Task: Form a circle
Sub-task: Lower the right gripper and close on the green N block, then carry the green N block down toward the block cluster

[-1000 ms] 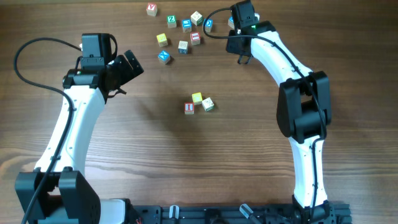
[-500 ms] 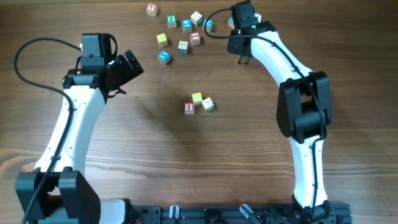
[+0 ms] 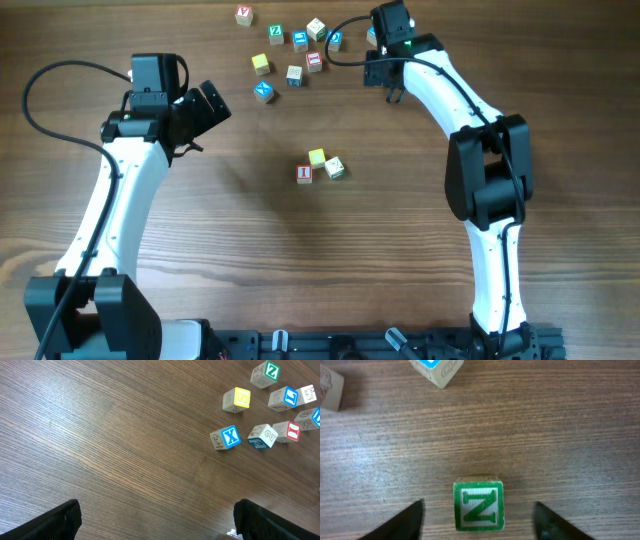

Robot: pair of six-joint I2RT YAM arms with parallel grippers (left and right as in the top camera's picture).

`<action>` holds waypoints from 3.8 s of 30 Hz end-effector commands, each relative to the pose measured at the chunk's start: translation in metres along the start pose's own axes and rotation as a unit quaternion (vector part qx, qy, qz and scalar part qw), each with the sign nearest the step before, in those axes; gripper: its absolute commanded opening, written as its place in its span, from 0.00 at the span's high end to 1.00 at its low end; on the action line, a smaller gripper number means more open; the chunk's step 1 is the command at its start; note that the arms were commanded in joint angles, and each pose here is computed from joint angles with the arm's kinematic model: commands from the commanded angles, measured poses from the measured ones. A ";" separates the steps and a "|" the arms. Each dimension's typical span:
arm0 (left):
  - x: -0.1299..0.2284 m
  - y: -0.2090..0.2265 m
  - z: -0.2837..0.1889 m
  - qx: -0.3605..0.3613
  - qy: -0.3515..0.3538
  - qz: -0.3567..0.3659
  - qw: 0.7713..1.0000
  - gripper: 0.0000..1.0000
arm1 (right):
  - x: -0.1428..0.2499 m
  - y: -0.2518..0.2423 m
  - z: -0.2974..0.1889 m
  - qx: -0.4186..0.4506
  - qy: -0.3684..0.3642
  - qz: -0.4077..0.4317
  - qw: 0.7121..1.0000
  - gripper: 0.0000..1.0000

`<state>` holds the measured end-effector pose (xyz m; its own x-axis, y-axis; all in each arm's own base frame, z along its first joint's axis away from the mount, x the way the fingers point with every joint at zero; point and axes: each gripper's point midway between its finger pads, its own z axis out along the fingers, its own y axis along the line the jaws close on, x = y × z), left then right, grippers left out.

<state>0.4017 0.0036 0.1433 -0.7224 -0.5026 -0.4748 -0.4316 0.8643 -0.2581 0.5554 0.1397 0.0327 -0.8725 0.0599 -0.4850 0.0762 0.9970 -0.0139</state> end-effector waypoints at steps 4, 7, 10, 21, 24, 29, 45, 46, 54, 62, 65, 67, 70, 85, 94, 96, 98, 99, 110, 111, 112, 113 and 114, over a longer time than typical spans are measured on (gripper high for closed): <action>-0.001 0.002 0.002 -0.005 0.000 -0.001 1.000 0.00 | -0.001 -0.007 0.010 0.011 0.000 -0.004 1.000 0.59; -0.001 0.002 0.002 -0.005 0.000 -0.001 1.000 0.00 | 0.003 -0.008 0.010 0.014 0.007 -0.006 1.000 0.57; -0.001 0.002 0.002 -0.005 0.000 -0.001 1.000 0.00 | 0.010 -0.001 0.011 -0.007 0.022 -0.010 1.000 0.56; -0.001 0.002 0.002 -0.005 0.000 -0.001 1.000 0.00 | 0.016 -0.001 0.019 -0.006 0.030 -0.021 0.999 0.62; -0.001 0.002 0.002 -0.005 0.000 -0.001 1.000 0.00 | 0.014 -0.001 0.021 -0.007 0.026 -0.021 0.999 0.61; -0.001 0.002 0.002 -0.005 0.000 -0.001 1.000 0.00 | 0.006 0.001 0.018 -0.011 0.011 -0.018 1.000 0.69; -0.001 0.002 0.002 -0.005 0.000 -0.001 1.000 0.00 | -0.017 0.004 -0.007 -0.021 -0.024 -0.038 0.999 0.68; -0.001 0.002 0.002 -0.005 0.000 -0.001 1.000 0.00 | -0.020 0.004 -0.012 -0.022 -0.028 -0.037 0.999 0.69; -0.001 0.002 0.002 -0.005 0.000 -0.001 1.000 0.00 | -0.056 0.003 -0.126 -0.063 -0.083 -0.041 0.994 0.71; -0.001 0.002 0.002 -0.005 0.000 -0.001 1.000 0.00 | -0.003 0.019 -0.235 -0.194 0.001 -0.057 0.979 0.75; -0.001 0.002 0.002 -0.005 0.000 -0.001 1.000 0.00 | 0.043 0.019 -0.239 -0.190 0.092 -0.068 0.975 0.75; -0.001 0.002 0.002 -0.005 0.000 -0.001 1.000 0.00 | 0.076 0.025 -0.244 -0.182 0.147 -0.095 0.968 0.75; -0.001 0.002 0.002 -0.005 0.000 -0.001 1.000 0.00 | 0.117 0.036 -0.243 -0.173 0.206 -0.127 0.955 0.75; -0.001 0.002 0.002 -0.005 0.000 -0.001 1.000 0.00 | 0.271 0.068 -0.164 -0.154 0.299 -0.251 0.908 0.76; -0.001 0.002 0.002 -0.005 0.000 -0.001 1.000 0.00 | 0.261 0.084 -0.125 -0.126 0.188 -0.289 0.930 0.73; -0.001 0.002 0.002 -0.005 0.000 -0.001 1.000 0.00 | 0.255 0.090 -0.120 -0.134 0.169 -0.287 0.933 0.73; -0.001 0.002 0.002 -0.005 0.000 -0.001 1.000 0.00 | 0.251 0.094 -0.117 -0.138 0.152 -0.285 0.936 0.73; -0.001 0.002 0.002 -0.005 0.000 -0.001 1.000 0.00 | 0.249 0.095 -0.117 -0.141 0.148 -0.289 0.935 0.73; -0.001 0.002 0.002 -0.005 0.000 -0.001 1.000 0.00 | 0.249 0.096 -0.117 -0.142 0.146 -0.296 0.933 0.44; -0.001 0.002 0.002 -0.005 0.000 -0.001 1.000 0.00 | 0.250 0.095 -0.117 -0.141 0.148 -0.295 0.933 0.45; -0.001 0.002 0.002 -0.005 0.000 -0.001 1.000 0.00 | 0.251 0.093 -0.117 -0.139 0.153 -0.295 0.933 0.46; -0.001 0.002 0.002 -0.005 0.000 -0.001 1.000 0.00 | 0.254 0.091 -0.118 -0.135 0.161 -0.293 0.933 0.48; -0.001 0.002 0.002 -0.005 0.000 -0.001 1.000 0.00 | 0.258 0.087 -0.119 -0.131 0.170 -0.295 0.931 0.53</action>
<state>0.4017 0.0036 0.1427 -0.7232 -0.5026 -0.4737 -0.4320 0.8643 -0.2575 0.2861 0.2563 0.0165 -0.8221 -0.5345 -0.1961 -0.5549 0.8293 0.0658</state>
